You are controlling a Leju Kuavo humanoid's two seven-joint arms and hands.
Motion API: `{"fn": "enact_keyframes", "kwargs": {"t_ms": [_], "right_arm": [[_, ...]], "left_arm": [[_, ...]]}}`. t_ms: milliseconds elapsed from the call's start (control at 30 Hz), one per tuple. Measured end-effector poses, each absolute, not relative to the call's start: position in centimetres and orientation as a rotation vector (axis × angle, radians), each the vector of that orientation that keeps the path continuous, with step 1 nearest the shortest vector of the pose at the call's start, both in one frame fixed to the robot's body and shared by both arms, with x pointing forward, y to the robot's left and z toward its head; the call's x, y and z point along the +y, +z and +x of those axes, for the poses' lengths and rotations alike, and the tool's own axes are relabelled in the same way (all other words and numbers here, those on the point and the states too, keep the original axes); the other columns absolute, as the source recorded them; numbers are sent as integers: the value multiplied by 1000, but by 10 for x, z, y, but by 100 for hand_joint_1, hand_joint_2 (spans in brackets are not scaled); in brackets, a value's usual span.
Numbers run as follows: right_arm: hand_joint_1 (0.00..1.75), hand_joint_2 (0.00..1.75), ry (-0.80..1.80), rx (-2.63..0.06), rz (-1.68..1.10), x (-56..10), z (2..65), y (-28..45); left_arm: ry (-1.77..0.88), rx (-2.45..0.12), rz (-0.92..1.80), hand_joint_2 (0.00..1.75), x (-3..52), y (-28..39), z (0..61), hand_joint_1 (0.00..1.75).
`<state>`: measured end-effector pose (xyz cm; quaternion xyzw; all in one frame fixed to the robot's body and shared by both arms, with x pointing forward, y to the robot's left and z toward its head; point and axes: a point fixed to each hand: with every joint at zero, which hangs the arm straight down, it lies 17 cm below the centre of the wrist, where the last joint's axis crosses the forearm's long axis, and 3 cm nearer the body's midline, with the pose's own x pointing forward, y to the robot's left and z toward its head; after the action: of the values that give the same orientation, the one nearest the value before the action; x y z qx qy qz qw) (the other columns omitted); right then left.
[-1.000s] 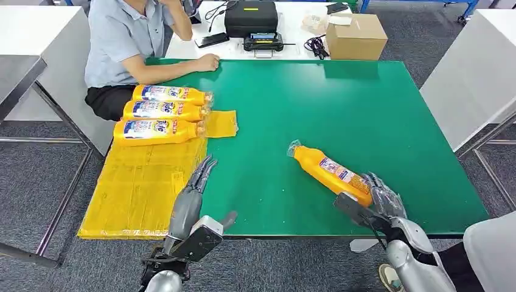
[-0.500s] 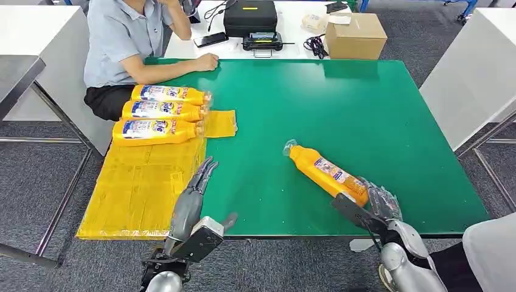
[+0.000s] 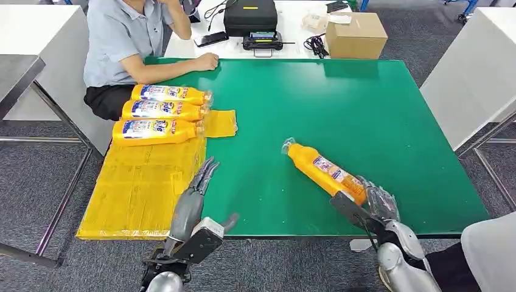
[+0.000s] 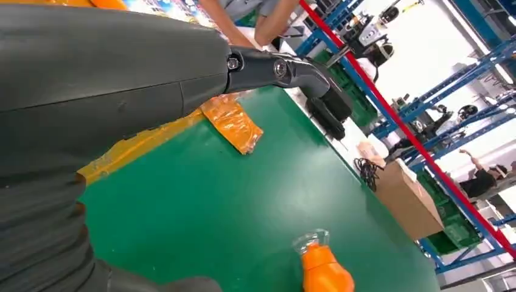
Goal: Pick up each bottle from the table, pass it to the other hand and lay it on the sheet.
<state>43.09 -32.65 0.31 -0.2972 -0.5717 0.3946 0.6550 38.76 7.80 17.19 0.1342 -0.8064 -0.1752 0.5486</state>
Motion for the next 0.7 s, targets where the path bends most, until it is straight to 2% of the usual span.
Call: {"fn": "enact_keyframes", "kwargs": {"t_ms": [700], "right_arm": [[0, 175, 975, -1349, -903, -319, 423, 38]], "left_arm": [[-424, -1909, 342, 175, 80, 172, 371, 0]]}}
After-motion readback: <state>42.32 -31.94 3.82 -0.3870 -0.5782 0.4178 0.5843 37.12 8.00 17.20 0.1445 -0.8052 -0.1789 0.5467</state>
